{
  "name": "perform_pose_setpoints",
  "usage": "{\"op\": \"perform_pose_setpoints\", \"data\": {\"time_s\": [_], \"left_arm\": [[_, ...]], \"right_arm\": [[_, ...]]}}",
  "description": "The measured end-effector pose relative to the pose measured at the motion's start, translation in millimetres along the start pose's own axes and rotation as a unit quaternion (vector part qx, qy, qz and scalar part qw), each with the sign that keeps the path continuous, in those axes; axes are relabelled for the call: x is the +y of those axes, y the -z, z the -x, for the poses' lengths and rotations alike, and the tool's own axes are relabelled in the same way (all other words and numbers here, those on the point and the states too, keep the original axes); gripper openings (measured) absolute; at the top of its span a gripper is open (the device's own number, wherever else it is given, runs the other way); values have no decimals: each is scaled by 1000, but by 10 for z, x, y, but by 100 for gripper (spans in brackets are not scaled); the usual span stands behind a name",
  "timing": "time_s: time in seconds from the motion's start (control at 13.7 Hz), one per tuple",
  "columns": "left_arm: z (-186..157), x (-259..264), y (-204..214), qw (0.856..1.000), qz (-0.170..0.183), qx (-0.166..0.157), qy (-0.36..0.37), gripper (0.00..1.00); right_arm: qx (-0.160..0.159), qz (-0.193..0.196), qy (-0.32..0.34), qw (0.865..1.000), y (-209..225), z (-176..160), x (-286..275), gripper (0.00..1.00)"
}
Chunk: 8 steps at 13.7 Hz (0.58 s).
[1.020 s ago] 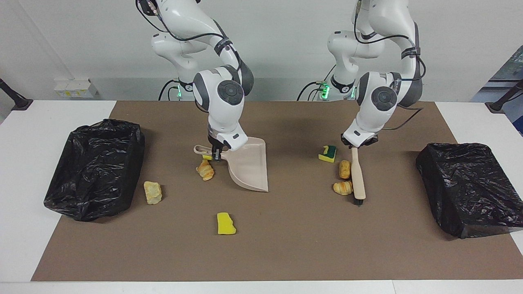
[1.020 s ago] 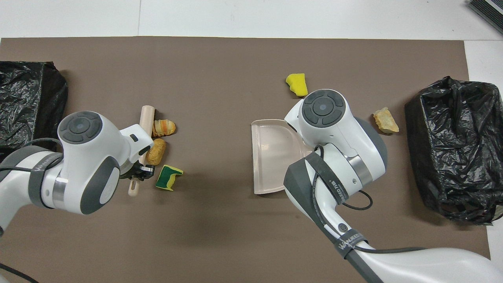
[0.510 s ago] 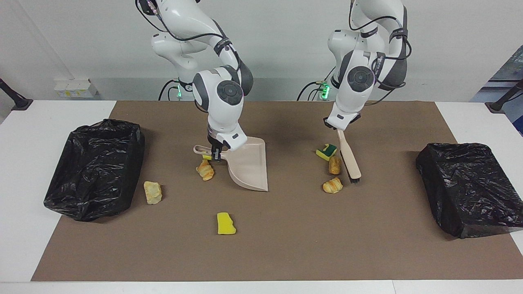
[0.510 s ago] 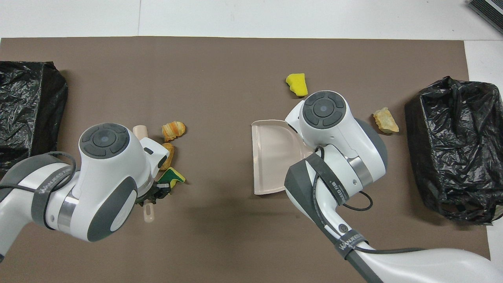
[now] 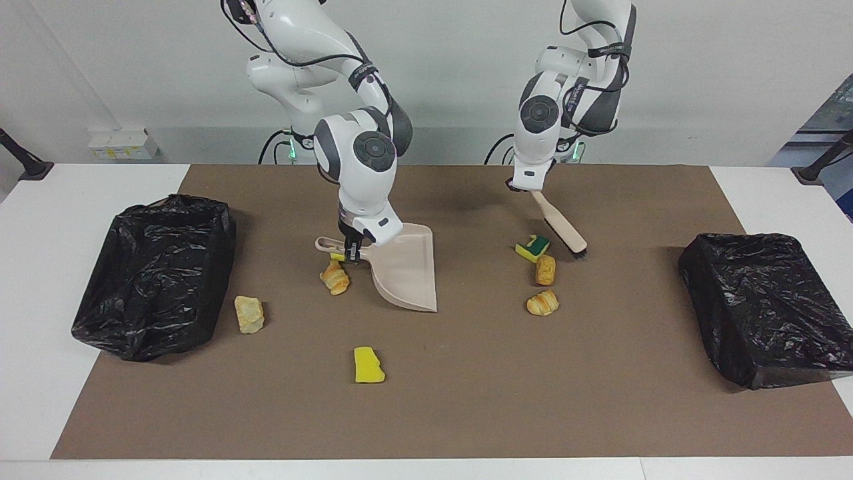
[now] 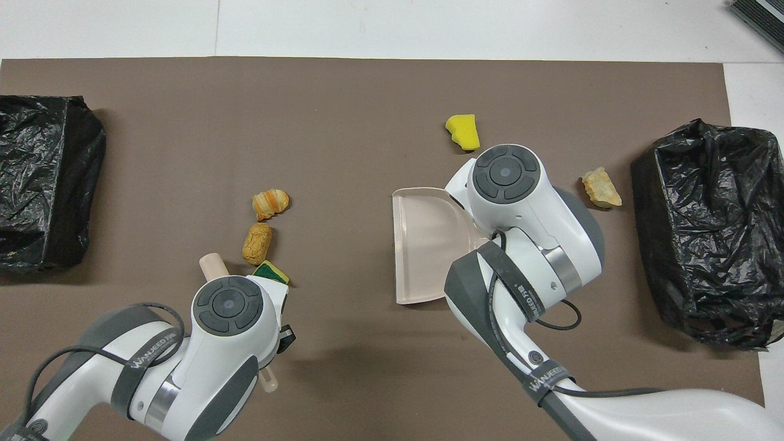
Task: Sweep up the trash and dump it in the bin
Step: 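Sweep the bread and sponge with the brush toward the dustpan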
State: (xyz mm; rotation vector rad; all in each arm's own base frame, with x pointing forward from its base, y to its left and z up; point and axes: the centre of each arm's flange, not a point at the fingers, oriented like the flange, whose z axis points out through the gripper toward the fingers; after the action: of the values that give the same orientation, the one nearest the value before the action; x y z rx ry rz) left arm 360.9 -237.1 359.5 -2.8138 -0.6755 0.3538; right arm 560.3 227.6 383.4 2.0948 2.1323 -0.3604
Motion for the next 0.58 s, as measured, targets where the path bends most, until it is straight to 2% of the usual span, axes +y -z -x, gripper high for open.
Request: {"op": "perform_pose_setpoints", "data": {"time_s": [0.29, 0.44, 0.58], "left_arm": [[-271, 187, -169, 999, 41, 14, 3, 27], [-491, 221, -103, 998, 51, 18, -37, 27], [-608, 260, -41, 992, 56, 26, -111, 27]], "right_arm": [[-1, -1, 1, 1000, -18, 9, -32, 33], [-3, -2, 1, 1000, -28, 15, -55, 33], [-16, 5, 8, 1000, -31, 30, -84, 33]]}}
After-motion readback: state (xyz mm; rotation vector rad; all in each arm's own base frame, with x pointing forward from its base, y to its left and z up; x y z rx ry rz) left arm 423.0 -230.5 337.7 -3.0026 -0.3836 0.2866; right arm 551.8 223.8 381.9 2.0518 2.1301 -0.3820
